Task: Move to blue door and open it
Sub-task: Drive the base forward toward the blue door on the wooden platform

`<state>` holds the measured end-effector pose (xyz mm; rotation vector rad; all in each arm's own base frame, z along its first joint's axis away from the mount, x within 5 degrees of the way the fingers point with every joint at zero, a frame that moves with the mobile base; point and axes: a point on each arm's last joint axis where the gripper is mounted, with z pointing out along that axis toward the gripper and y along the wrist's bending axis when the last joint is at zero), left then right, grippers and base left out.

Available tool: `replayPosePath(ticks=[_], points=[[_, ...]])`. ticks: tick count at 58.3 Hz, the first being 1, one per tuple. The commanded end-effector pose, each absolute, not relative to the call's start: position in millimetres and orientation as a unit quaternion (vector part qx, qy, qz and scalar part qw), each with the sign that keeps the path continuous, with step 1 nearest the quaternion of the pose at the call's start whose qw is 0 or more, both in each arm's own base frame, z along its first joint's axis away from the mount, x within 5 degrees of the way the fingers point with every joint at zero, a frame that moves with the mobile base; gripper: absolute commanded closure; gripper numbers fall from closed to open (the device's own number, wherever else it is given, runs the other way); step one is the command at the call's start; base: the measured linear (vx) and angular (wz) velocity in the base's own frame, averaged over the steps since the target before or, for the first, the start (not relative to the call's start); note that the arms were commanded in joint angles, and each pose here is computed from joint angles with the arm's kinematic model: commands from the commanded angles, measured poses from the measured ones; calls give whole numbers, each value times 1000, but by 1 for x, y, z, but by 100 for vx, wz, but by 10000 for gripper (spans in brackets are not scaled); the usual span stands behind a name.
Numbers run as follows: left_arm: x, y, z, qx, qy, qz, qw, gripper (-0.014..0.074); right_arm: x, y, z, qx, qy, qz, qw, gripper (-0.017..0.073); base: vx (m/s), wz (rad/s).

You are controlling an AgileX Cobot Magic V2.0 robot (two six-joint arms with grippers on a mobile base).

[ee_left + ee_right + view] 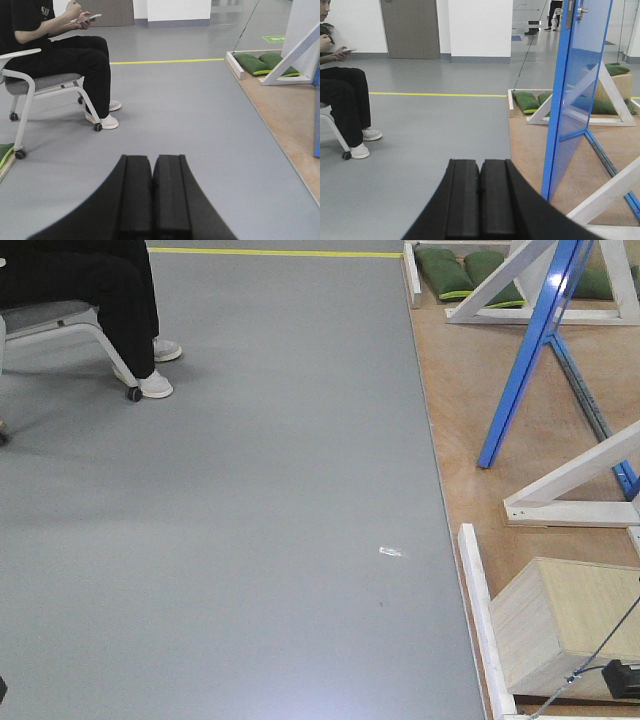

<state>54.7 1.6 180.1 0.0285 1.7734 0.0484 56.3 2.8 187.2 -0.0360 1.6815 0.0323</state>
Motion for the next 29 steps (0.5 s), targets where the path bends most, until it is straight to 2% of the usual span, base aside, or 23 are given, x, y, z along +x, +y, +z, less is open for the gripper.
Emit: replayPosePath(ticks=[1,29], points=[[54,1,197,13,735,15,678,521,56,2,195,-14,711,8,703,547,0,0],[54,1,197,13,735,15,678,521,56,2,195,-14,711,8,703,547,0,0]])
